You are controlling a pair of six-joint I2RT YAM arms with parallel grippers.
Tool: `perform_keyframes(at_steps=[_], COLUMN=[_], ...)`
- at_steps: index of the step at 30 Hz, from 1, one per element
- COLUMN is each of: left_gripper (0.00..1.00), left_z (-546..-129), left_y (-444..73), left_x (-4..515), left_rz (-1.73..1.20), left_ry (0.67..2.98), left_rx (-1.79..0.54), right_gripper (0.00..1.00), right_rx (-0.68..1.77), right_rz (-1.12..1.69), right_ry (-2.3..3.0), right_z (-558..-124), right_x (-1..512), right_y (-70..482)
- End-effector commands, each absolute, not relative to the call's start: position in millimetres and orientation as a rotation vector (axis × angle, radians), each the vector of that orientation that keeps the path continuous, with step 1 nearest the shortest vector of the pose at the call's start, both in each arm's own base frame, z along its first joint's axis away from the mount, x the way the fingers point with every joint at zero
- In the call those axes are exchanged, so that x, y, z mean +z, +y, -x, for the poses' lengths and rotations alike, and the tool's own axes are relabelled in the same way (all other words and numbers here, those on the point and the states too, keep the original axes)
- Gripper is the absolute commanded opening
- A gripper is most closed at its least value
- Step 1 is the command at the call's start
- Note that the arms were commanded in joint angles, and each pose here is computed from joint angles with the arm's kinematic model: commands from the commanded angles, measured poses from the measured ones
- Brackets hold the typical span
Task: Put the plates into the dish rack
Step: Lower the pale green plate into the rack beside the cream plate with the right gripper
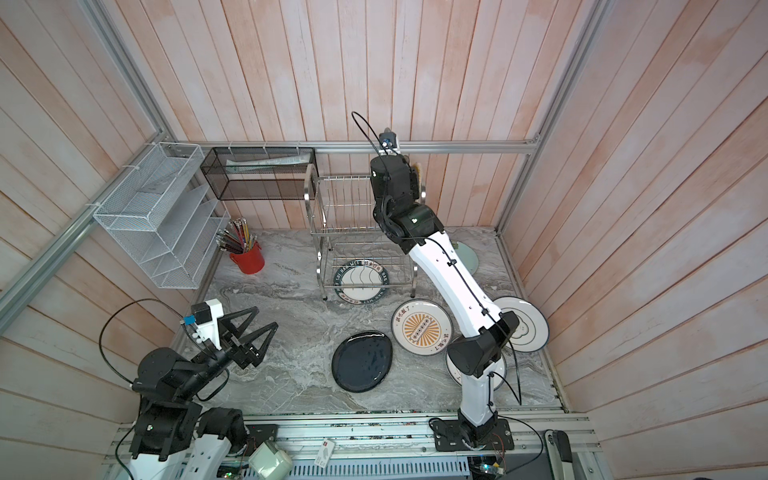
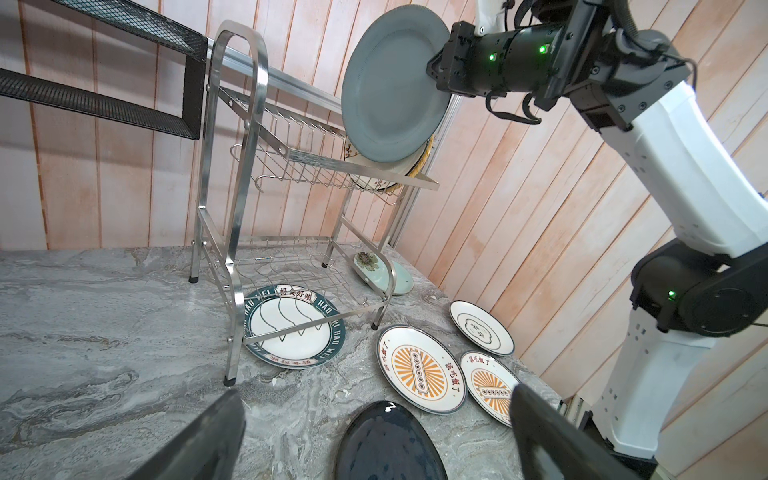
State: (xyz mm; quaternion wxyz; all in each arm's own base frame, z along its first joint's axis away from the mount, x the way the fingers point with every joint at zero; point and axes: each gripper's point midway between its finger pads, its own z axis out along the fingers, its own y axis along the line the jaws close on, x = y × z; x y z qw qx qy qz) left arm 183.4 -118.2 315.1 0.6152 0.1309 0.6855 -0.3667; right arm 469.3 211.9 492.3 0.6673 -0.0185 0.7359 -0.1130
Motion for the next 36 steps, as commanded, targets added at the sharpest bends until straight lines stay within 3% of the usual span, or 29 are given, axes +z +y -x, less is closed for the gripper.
perform_keyframes(at_steps=[1,36], left_gripper=[1.0,1.0], left_z=[-181.1,-180.5], left_y=[-119.7,-120.0], left_x=[315.8,315.8], left_rz=[-0.328,-0.331], left_ry=[1.561,1.559], left_rx=[-0.837,-0.839], right_gripper=[0.0,0.0], right_rx=[-0.195,-0.153], right_rz=[-0.075,-0.106], right_ry=[1.569,1.68], right_z=[-464.1,-480.7], right_x=[528.0,488.8], right_y=[197.9,211.7])
